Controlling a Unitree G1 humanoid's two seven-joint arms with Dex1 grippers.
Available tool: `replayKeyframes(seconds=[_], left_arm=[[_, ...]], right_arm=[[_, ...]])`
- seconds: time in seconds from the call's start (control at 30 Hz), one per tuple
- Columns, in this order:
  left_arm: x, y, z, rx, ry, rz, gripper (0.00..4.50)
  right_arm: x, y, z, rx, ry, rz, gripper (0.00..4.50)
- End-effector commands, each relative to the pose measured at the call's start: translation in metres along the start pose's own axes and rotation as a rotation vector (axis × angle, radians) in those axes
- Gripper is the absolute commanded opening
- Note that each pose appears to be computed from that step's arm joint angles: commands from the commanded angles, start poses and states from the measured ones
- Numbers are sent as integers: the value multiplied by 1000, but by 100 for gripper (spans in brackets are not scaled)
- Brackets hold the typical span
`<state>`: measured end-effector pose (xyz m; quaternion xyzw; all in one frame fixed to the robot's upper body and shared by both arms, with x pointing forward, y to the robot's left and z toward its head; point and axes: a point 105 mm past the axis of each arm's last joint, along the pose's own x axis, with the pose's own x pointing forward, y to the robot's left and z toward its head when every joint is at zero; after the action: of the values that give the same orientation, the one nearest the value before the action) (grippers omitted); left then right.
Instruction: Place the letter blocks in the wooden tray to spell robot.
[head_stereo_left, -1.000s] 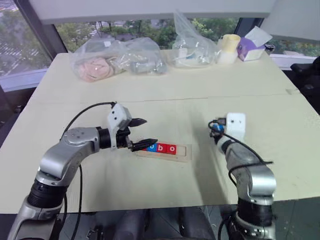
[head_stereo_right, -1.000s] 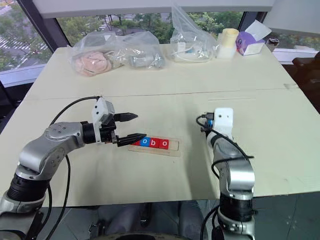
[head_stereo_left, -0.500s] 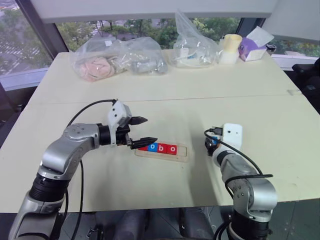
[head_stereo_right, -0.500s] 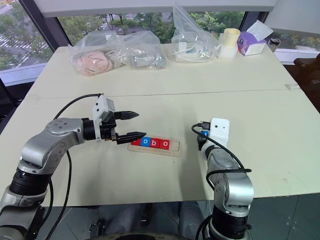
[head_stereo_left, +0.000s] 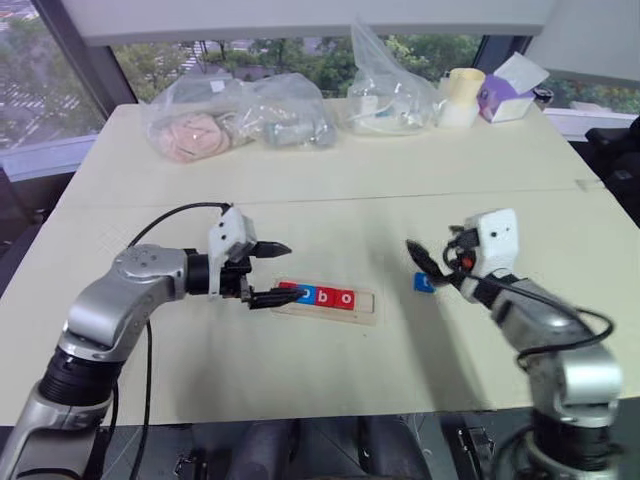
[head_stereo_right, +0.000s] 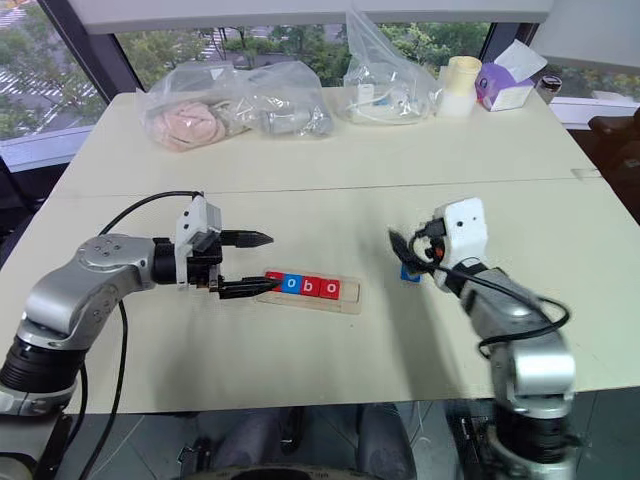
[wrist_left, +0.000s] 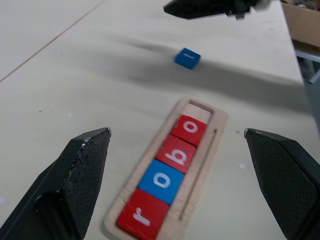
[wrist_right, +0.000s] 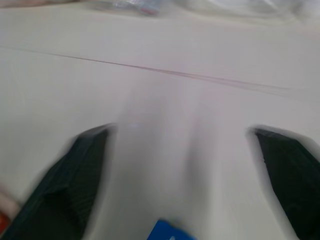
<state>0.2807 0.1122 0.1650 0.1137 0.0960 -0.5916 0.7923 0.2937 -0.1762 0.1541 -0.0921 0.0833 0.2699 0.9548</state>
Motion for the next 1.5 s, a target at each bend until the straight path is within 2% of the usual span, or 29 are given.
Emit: replayKeyframes(seconds=[0.03, 0.1, 0.2, 0.53, 0.63, 0.8, 0.9, 1.03, 1.13, 1.23, 1.33, 1.5], left_arm=[[-6, -17, 8, 71, 47, -121, 450], [-10, -25, 4, 88, 96, -173, 450], [-12, -26, 1, 96, 121, -186, 450], [-14, -28, -4, 55, 119, -125, 450], [-15, -34, -4, 44, 116, -126, 450], [-17, -32, -7, 33, 128, -92, 450], [-19, -28, -11, 51, 145, -60, 450], [-27, -19, -13, 75, 171, -8, 450], [-30, -18, -14, 80, 185, 2, 450], [-31, -18, -16, 77, 192, 6, 450], [-29, -19, -16, 73, 184, 20, 450], [-26, -23, -20, 63, 186, 18, 450]], right_arm=[[-12, -1, 3, -129, -23, 283, 446], [-12, -23, -13, -176, 54, 296, 446], [-8, -35, -33, -266, 132, 372, 446], [12, -56, -58, -333, 188, 456, 446], [16, -55, -61, -321, 169, 473, 358], [18, -49, -60, -337, 148, 502, 114], [20, -40, -48, -377, 135, 511, 116], [17, 1, -15, -340, 87, 609, 116], [13, 20, -14, -341, 125, 641, 116], [18, 27, -17, -395, 163, 595, 116], [24, 42, -27, -403, 235, 600, 116], [26, 53, -27, -377, 251, 616, 116]])
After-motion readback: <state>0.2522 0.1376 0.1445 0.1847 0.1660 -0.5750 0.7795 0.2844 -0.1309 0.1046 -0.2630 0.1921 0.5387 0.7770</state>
